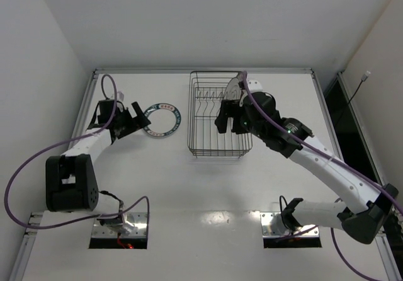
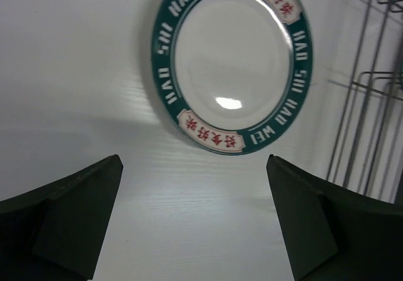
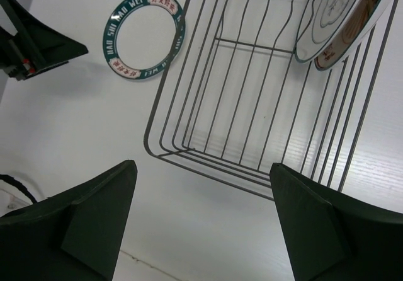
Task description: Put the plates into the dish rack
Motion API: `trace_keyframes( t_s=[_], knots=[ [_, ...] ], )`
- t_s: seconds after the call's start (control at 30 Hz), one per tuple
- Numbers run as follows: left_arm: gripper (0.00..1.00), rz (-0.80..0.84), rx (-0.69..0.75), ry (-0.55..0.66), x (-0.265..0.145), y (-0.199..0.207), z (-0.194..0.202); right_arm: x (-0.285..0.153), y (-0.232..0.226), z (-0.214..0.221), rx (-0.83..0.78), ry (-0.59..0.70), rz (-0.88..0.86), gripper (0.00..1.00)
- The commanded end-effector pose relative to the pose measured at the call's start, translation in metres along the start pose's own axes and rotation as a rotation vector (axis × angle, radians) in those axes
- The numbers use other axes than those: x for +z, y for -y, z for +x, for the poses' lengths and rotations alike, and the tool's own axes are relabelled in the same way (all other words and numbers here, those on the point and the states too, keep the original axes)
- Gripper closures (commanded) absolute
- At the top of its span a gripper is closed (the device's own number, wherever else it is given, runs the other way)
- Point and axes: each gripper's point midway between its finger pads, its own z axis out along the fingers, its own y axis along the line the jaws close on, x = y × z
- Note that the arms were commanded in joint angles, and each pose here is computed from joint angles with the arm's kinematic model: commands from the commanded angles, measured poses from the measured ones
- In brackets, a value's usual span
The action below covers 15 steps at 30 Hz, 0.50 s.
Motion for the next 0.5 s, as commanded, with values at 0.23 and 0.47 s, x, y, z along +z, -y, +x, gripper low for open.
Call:
trace_keyframes(
  t_s=[0.23, 0.47],
  knots=[
    [0.01, 0.458, -0.130, -0.205, 0.033, 0.031, 0.021, 0.002, -0.008, -0.010, 0.018, 0.069, -0.042, 0.16],
    [0.01, 0.413, -0.277, -0.322, 0.063, -0.001, 0.047, 0.007, -0.003, -0.005, 0.021, 0.066, -0.031, 0.16]
  ],
)
